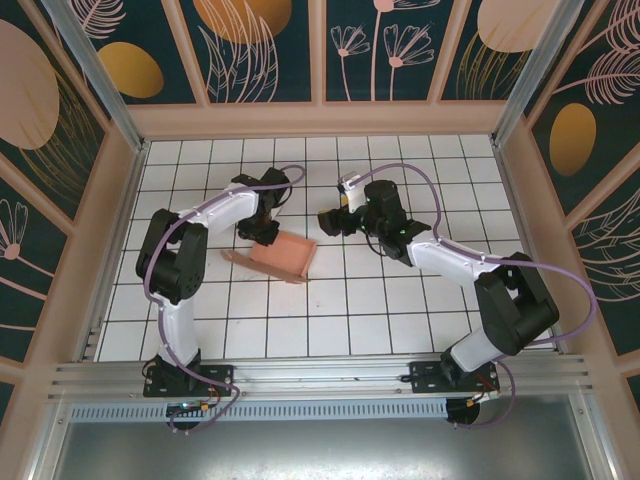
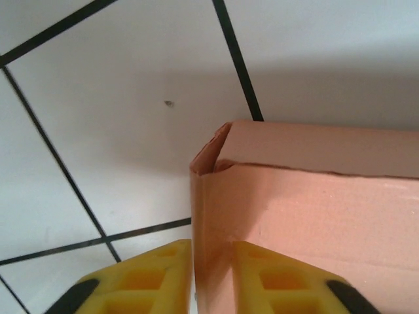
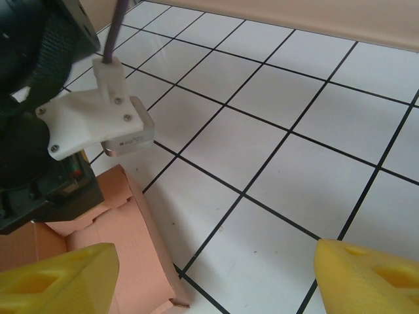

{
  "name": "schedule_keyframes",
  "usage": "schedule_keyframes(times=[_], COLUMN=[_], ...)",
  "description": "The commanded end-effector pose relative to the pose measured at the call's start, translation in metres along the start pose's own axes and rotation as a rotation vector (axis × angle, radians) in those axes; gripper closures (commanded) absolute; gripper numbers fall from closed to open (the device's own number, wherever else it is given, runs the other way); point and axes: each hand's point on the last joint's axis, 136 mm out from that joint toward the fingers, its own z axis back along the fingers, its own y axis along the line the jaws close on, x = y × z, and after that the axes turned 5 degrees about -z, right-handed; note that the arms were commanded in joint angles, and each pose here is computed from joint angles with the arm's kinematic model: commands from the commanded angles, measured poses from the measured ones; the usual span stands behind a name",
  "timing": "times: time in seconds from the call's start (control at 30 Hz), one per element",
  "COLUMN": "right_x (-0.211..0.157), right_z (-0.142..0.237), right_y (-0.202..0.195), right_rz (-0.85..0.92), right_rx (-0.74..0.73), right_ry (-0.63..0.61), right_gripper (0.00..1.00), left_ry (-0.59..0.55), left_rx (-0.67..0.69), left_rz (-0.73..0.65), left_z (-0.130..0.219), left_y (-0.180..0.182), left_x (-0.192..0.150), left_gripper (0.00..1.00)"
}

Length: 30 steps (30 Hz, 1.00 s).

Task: Fold the paper box

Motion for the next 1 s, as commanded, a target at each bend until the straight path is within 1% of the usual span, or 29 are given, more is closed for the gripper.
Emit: schedule_keyframes(times=[0.0, 0.13, 0.17, 0.2, 0.23, 0.27, 0.37, 0.5, 0.6, 0.73, 0.77, 0.83, 0.97], right_x=[0.01, 0.006, 0.006, 0.005, 0.006, 0.005, 0.005, 0.003, 0.002, 0.001, 0.001, 0.0, 0.001], right_z=[0.001, 0.001, 0.001, 0.001, 0.001, 0.001, 0.0, -0.001, -0.001, 0.0, 0.0, 0.0, 0.0], right_y=[0.004, 0.002, 0.002, 0.001, 0.001, 0.001, 0.0, -0.002, -0.003, -0.004, -0.004, -0.004, -0.004], right_rz=[0.028, 0.029, 0.032, 0.033, 0.035, 0.036, 0.038, 0.038, 0.038, 0.038, 0.038, 0.036, 0.033], right_rx=[0.006, -0.002, -0.004, -0.006, -0.008, -0.01, -0.015, -0.021, -0.026, -0.03, -0.032, -0.033, -0.036], right_ry=[-0.021, -0.014, -0.014, -0.013, -0.014, -0.014, -0.013, -0.01, -0.008, -0.008, -0.007, -0.006, -0.005], right_gripper=[0.21, 0.21, 0.22, 0.22, 0.21, 0.21, 0.21, 0.21, 0.21, 0.21, 0.21, 0.21, 0.21], left_ry=[0.034, 0.055, 0.063, 0.068, 0.07, 0.07, 0.074, 0.081, 0.097, 0.149, 0.126, 0.125, 0.069], left_rx=[-0.012, -0.025, -0.021, -0.017, -0.013, -0.01, 0.008, 0.095, 0.138, 0.19, 0.202, 0.22, 0.211], left_rz=[-0.019, -0.03, -0.03, -0.031, -0.03, -0.026, -0.018, 0.012, 0.037, 0.068, 0.084, 0.098, 0.119], left_z=[-0.015, -0.022, -0.025, -0.026, -0.027, -0.027, -0.028, -0.031, -0.041, -0.058, -0.062, -0.066, -0.06], left_y=[-0.007, -0.01, -0.01, -0.01, -0.009, -0.008, -0.005, 0.008, 0.014, 0.016, 0.017, 0.018, 0.017], left_x=[-0.005, -0.008, -0.009, -0.01, -0.01, -0.01, -0.009, -0.008, -0.012, -0.025, -0.02, -0.021, -0.011], left_gripper=[0.85, 0.83, 0.83, 0.89, 0.96, 1.0, 1.0, 1.0, 1.0, 1.0, 1.0, 1.0, 1.0])
